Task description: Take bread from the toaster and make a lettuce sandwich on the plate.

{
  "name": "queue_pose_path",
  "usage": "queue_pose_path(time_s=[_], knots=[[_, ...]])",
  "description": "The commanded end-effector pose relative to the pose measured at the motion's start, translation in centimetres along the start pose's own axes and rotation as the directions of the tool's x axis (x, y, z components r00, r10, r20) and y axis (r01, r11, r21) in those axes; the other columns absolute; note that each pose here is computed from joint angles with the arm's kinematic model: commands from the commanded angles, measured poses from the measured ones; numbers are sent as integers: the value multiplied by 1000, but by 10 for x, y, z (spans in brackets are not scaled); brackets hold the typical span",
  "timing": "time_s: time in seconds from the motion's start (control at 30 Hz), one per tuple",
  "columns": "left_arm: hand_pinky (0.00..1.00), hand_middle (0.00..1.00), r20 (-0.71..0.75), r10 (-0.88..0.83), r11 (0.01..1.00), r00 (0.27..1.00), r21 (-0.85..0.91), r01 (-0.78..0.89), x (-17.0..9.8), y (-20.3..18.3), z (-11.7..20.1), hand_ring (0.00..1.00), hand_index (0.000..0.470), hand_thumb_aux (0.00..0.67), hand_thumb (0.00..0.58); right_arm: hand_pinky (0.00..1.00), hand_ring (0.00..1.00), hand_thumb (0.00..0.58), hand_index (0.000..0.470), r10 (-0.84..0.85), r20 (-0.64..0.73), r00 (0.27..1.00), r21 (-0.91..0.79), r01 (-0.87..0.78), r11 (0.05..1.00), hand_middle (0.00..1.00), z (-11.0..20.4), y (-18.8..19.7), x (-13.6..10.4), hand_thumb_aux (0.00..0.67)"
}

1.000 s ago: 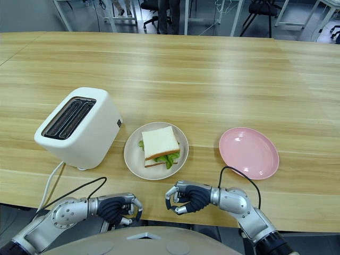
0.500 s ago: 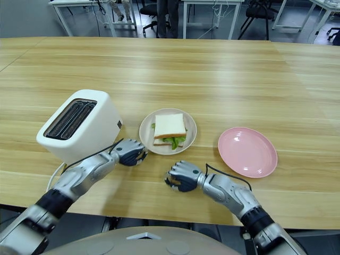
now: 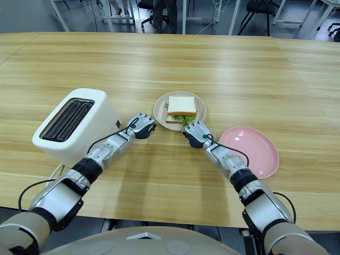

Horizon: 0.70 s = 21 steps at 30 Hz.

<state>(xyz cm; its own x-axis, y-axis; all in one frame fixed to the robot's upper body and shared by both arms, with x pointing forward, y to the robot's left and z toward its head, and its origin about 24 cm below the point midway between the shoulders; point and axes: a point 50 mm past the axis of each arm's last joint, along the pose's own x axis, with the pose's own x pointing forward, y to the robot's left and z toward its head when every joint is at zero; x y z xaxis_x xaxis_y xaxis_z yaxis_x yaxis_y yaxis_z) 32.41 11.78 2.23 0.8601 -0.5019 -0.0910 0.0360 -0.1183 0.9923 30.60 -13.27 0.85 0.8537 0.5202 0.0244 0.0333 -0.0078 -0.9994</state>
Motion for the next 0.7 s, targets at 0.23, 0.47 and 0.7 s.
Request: queue_pose_path(time_s=[0.23,0.47,0.7], knots=[[31,31,-67,58,987,996,-147,-67,-52,4,-3,31,144,210,307,671,671,187,81,-147,84,986,422,99,901,671,22,-17,-27,118],[0,0,13,177,561,984,-823,-90,-126,24,39,0,0,0,0,125,125,0,0,-306,11,952,922,108,371,125,35,-56,-86,0],[0,0,136,263,156,955,-983,97,-177,19,64,0,0,0,0,0,0,0,0,-205,39,978,999,-31,41,0,45,-37,-140,0]])
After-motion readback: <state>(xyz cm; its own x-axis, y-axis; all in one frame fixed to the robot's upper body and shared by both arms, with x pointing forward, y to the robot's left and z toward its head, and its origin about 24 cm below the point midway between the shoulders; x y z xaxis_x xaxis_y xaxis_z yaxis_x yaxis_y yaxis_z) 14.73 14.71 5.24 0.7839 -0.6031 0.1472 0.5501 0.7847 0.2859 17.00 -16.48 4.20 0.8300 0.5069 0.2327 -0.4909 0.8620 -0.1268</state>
